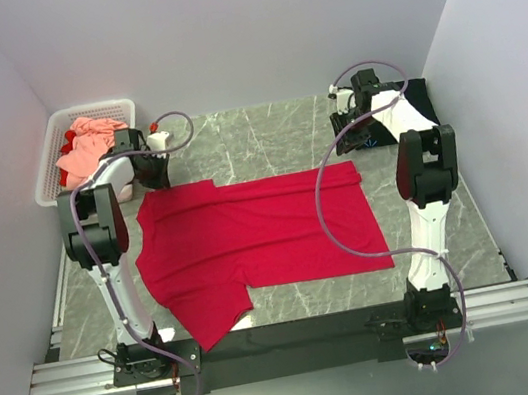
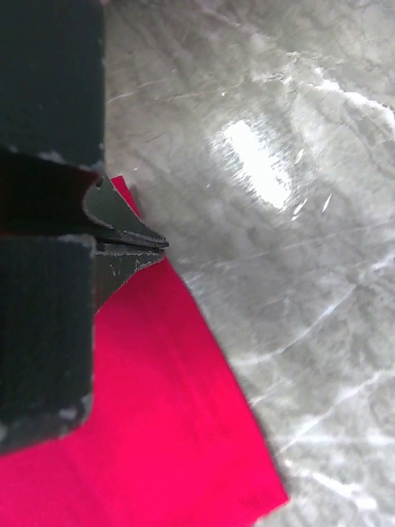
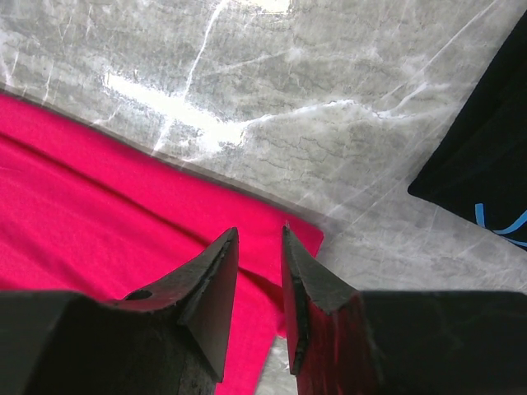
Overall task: Fold and stack the t-shirts
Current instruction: Fold the tshirt
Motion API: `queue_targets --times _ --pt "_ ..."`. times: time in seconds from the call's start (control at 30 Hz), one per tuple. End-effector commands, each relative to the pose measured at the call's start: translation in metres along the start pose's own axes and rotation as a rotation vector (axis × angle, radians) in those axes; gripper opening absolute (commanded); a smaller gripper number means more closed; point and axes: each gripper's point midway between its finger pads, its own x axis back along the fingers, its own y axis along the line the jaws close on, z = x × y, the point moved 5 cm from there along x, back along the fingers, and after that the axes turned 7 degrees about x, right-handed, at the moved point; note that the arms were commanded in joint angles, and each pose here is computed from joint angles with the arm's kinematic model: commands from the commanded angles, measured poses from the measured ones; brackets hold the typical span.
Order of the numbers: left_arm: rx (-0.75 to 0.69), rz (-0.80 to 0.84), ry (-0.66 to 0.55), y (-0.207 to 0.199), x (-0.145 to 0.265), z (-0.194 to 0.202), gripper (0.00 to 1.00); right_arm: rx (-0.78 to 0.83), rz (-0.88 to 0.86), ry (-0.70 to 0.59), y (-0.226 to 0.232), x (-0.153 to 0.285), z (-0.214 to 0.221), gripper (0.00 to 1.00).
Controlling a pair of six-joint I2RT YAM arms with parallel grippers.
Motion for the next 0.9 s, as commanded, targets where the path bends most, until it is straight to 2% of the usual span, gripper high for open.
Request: queue_targets --times 0.0,0.47,0.5,0.6,0.7,0.87 --pt "-0.035 0.019 -0.081 -0.013 0.037 -0.028 0.01 0.009 0.015 -0.031 0.001 0.009 -0.006 0.35" --pt "-0.001 0.005 -0.098 -0.016 0.043 -0.027 0.01 0.01 0.007 -0.023 0.002 0.009 -0.005 0.31" --pt "-0.003 -0.002 -0.075 -0.022 0.034 -0.026 0.18 0.01 0.007 -0.026 0.002 0.009 -0.007 0.32" --pt "0.036 -0.027 -0.033 -0.016 0.024 -0.024 0.48 0.006 0.006 -0.023 0.002 0.008 -0.006 0.33" --pt "0.047 -0.054 -0.006 -0.013 0.015 -0.016 0.52 0.006 0.011 -0.024 0.0 0.008 -0.005 0.33" --pt "0.071 -0.091 0.041 -0.009 0.005 -0.003 0.5 0.009 0.02 -0.017 -0.001 0.006 -0.004 0.33"
